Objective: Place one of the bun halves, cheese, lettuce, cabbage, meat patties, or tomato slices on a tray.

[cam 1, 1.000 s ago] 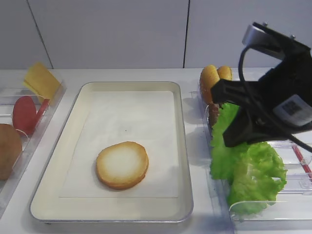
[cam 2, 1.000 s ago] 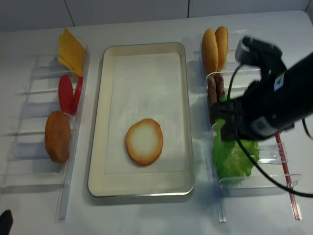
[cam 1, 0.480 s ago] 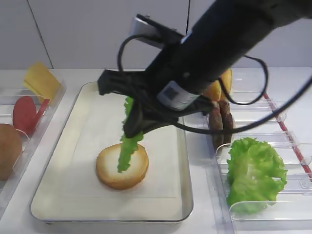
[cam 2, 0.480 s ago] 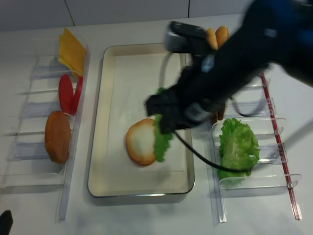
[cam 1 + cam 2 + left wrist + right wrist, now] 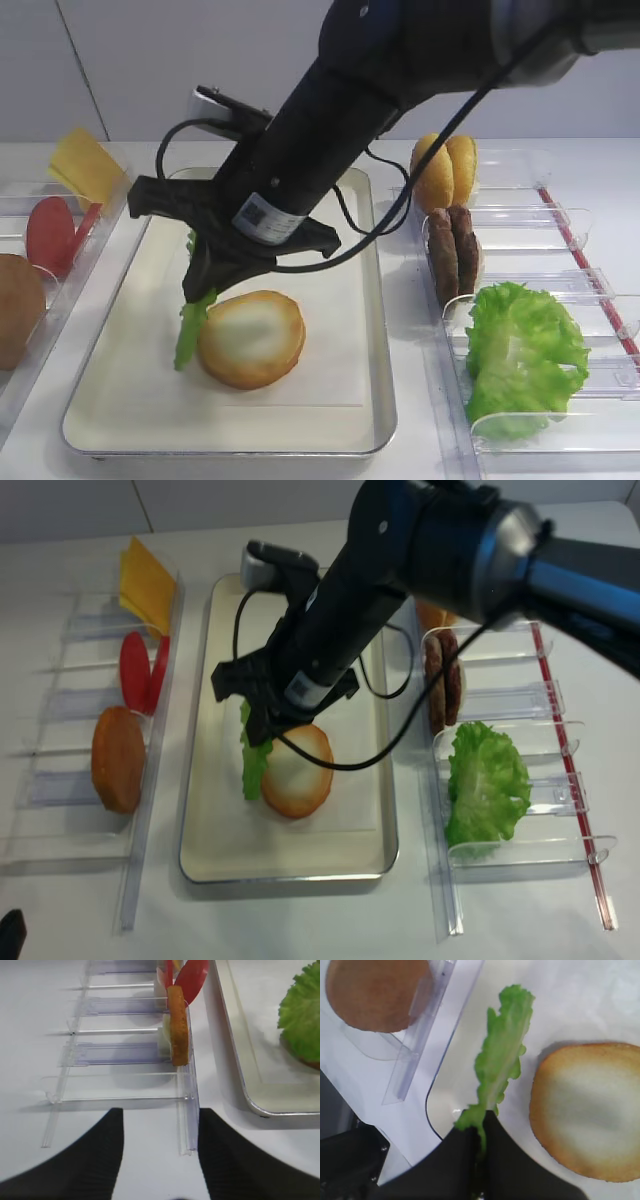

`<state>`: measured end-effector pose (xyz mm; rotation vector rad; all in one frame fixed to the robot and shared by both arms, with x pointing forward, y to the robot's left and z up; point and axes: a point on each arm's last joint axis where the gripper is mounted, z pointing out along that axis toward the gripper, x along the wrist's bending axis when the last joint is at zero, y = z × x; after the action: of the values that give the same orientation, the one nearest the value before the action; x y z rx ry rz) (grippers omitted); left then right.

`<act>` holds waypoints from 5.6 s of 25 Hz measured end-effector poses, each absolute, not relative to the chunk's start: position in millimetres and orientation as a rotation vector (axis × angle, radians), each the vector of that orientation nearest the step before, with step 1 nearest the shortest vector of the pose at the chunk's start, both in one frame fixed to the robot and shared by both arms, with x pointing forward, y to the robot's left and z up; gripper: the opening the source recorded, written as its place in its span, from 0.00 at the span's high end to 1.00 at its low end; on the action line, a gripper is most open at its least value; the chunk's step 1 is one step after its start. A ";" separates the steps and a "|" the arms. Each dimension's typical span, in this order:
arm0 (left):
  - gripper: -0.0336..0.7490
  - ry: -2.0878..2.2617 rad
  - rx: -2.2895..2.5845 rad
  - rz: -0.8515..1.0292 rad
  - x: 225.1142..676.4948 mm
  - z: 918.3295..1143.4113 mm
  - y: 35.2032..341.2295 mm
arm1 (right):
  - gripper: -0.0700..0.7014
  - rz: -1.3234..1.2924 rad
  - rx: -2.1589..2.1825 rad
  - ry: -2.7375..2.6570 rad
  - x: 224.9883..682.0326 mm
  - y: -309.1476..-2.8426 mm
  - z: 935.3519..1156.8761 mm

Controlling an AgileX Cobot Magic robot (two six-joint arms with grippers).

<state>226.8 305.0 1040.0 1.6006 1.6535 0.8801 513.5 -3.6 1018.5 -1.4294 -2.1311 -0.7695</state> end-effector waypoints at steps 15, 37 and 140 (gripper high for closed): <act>0.54 1.654 1.601 0.880 226.8 1040.0 305.0 | 0.87 -0.524 -1.521 -2.299 517.9 -16.7 992.0; 0.54 1.654 1.601 0.880 226.8 1040.0 305.0 | 0.87 -0.464 -1.551 -2.316 520.4 -18.1 982.2; 0.54 1.654 1.601 0.880 226.8 1040.0 305.0 | 0.31 -1.075 -2.604 -2.347 252.7 -299.9 1085.2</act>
<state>226.8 305.0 1040.0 1.6006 1.6535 0.8801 252.7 -299.9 1085.2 -2.6042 -2.3474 -1.0745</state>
